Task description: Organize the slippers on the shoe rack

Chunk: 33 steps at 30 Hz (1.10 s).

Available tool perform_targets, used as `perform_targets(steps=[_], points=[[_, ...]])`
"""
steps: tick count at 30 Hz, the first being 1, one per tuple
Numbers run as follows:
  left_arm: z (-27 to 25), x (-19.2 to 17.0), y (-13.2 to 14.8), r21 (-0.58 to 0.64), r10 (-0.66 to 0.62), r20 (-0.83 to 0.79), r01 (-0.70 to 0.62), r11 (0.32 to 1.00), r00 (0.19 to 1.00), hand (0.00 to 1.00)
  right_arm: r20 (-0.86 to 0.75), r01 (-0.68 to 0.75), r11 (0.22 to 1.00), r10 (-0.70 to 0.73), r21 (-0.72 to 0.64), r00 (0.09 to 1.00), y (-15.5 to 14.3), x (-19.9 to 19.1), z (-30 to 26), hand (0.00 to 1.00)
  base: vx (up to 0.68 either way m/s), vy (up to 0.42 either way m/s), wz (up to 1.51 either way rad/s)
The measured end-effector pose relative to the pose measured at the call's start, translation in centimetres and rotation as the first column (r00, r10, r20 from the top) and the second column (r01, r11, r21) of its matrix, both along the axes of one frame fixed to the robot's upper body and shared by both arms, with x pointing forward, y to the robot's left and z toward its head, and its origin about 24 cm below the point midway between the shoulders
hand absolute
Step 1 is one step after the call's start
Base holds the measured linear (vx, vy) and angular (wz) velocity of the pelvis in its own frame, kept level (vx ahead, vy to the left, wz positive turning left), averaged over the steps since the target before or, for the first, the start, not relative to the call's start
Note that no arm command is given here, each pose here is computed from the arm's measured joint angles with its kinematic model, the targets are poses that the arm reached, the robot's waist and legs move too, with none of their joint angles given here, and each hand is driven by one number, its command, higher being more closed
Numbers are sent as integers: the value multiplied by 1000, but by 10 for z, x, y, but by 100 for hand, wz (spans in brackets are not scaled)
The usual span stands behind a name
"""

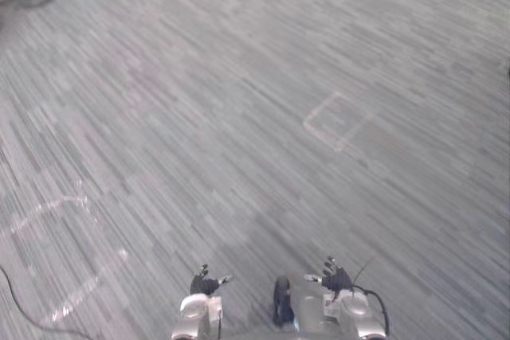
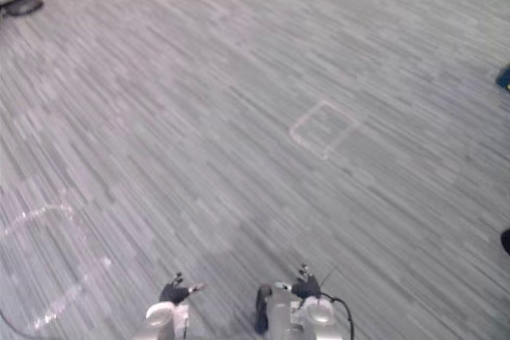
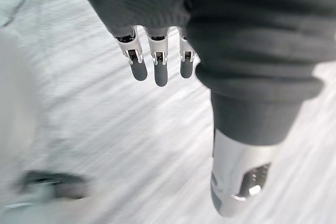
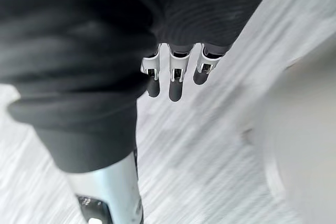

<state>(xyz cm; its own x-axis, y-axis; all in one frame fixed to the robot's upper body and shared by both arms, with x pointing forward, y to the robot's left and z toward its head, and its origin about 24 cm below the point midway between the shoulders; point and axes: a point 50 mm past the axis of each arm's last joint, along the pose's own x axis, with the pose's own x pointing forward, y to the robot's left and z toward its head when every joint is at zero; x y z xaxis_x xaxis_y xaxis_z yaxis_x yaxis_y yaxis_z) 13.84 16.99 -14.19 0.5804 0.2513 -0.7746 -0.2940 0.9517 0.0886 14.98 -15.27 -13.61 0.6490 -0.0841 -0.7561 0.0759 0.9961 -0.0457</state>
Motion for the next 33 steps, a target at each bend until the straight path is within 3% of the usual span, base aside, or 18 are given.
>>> perform_targets(steps=[9, 18, 27, 33], points=[[10, 11, 8, 31, 2, 74, -4, 999, 997, 0, -31, 20, 999, -19, 33, 999, 12, -4, -3, 0, 639, 177, -56], [1, 2, 1, 17, -33, 4, 33, 999, 999, 0, -15, -6, 999, 6, 53, 1000, 18, -4, -2, 0, 476, 243, -86], [-7, -2, -17, -19, -117, -59, 116, 993, 991, 0, 9, 12, 999, -13, 52, 1000, 14, 6, 1, 0, 353, -8, -20], [-3, 0, -12, -27, -83, -27, 82, 996, 996, 0, 11, 0, 998, -1, 60, 1000, 18, 7, 2, 0, 442, -205, -4]])
